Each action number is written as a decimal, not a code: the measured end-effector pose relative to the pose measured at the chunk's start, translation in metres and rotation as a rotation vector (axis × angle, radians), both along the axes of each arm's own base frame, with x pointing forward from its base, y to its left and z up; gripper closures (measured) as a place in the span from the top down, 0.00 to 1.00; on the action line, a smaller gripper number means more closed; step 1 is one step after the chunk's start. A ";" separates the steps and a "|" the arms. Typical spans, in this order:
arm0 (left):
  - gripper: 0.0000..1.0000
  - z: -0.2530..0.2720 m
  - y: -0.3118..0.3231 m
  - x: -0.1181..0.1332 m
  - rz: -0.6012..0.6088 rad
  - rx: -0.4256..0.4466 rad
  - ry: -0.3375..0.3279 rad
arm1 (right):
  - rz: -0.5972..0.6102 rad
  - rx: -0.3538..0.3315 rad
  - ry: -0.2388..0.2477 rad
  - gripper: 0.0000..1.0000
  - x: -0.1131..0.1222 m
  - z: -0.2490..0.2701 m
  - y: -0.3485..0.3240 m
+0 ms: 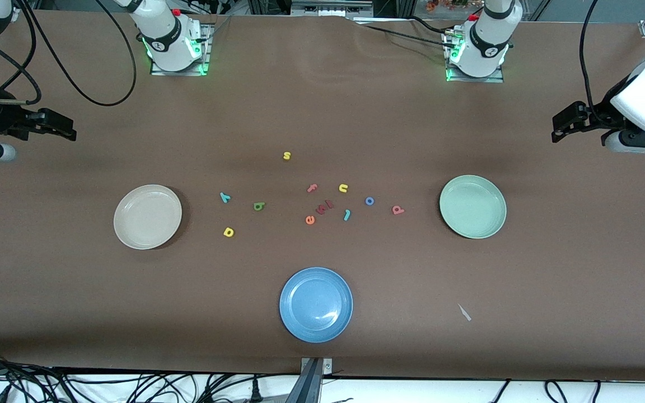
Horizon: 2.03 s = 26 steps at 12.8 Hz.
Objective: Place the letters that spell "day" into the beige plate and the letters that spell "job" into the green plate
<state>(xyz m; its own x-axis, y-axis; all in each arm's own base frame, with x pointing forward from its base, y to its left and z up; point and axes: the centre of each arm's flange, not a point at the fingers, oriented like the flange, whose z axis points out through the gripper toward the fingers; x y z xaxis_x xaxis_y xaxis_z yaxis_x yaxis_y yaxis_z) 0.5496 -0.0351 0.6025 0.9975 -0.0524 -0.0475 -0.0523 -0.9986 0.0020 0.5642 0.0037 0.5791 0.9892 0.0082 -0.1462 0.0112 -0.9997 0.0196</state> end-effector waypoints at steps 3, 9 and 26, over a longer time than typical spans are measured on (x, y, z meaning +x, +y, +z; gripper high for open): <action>1.00 0.000 -0.006 -0.001 -0.011 0.000 0.005 | 0.000 0.000 0.001 1.00 0.000 0.000 0.000; 1.00 0.000 -0.007 -0.001 -0.013 0.000 0.005 | 0.000 0.000 0.001 1.00 0.000 0.000 0.000; 1.00 0.002 -0.009 -0.001 -0.016 0.000 0.001 | 0.000 0.000 0.001 1.00 0.000 0.000 0.000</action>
<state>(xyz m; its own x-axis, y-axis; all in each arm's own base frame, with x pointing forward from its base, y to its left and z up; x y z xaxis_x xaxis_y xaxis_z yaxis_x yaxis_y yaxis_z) 0.5483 -0.0439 0.6046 0.9965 -0.0683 -0.0484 -0.0683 -0.9977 0.0019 0.5642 0.0037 0.5789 0.9891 0.0079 -0.1470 0.0110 -0.9997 0.0200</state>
